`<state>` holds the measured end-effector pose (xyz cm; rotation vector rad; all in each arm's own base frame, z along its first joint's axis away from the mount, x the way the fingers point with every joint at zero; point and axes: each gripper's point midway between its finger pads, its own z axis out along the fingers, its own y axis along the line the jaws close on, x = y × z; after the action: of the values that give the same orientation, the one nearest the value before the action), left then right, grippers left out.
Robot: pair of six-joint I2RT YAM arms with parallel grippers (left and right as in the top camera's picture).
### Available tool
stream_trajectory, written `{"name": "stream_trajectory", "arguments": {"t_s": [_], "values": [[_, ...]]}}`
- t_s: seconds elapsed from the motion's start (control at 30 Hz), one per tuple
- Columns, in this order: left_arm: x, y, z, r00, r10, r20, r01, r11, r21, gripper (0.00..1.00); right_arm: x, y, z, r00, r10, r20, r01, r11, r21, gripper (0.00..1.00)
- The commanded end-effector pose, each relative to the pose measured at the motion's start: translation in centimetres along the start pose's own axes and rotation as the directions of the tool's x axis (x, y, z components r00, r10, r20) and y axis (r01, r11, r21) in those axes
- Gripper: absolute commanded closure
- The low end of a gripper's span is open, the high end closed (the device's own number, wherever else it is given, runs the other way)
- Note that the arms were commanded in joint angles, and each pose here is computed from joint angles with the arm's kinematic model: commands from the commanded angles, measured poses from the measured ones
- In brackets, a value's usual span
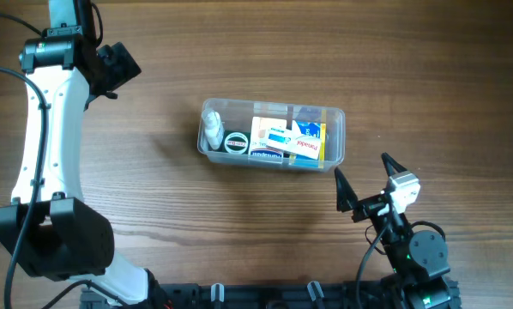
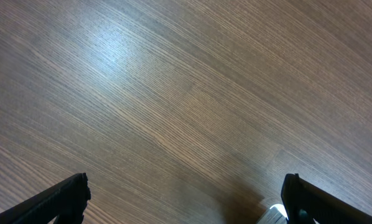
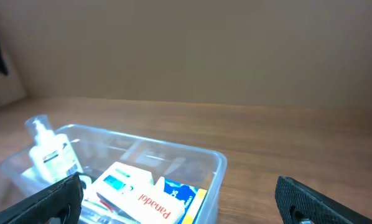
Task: Pack container
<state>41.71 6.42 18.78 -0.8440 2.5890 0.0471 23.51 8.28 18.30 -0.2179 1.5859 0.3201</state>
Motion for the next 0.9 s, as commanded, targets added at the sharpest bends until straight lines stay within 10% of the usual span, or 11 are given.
{"name": "stream_trajectory", "arguments": {"t_s": [0.0, 0.87], "values": [[-0.6, 0.0, -1.1, 0.999, -0.029, 0.027, 0.028, 0.999, 0.019, 0.0, 0.8, 2.3, -0.1, 0.995, -0.097, -0.01, 0.095, 0.986, -0.134, 0.0], [-0.6, 0.0, -1.1, 0.999, -0.029, 0.027, 0.028, 0.999, 0.019, 0.0, 2.4, 1.8, 0.1, 0.992, -0.117, -0.039, 0.112, 0.987, -0.118, 0.0]]}}
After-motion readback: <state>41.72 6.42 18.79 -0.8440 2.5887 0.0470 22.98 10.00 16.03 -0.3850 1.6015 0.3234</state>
